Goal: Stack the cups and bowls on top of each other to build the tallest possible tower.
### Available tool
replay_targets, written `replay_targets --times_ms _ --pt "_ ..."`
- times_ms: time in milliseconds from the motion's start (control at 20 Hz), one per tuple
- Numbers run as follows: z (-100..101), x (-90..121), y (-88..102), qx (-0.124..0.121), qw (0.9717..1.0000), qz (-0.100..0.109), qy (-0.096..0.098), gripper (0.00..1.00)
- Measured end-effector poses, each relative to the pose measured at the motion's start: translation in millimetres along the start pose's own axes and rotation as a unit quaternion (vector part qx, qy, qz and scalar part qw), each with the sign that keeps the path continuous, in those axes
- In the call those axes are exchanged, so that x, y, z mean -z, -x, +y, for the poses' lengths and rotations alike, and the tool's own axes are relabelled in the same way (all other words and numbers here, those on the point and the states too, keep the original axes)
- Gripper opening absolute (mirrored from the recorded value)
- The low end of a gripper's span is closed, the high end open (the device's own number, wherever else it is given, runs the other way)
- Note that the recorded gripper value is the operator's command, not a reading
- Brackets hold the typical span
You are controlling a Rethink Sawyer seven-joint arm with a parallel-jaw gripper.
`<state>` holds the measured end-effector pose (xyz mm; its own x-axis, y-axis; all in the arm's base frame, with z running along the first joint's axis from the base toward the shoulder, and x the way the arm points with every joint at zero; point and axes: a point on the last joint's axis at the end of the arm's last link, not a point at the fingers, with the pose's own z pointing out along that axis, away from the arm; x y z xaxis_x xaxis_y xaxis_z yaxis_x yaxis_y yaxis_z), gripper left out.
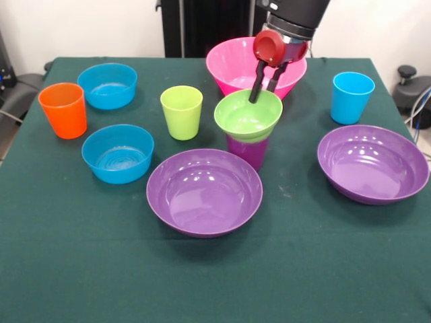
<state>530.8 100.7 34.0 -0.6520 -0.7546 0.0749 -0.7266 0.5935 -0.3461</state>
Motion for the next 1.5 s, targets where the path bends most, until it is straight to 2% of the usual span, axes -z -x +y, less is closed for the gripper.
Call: replay_targets --times_ms 400,1500 --pt "4.7 2.5 8.4 0.006 0.9998 -0.018 -0.002 1.0" --pt "6.4 4.6 7.3 0.011 0.9998 -0.015 -0.007 1.0"
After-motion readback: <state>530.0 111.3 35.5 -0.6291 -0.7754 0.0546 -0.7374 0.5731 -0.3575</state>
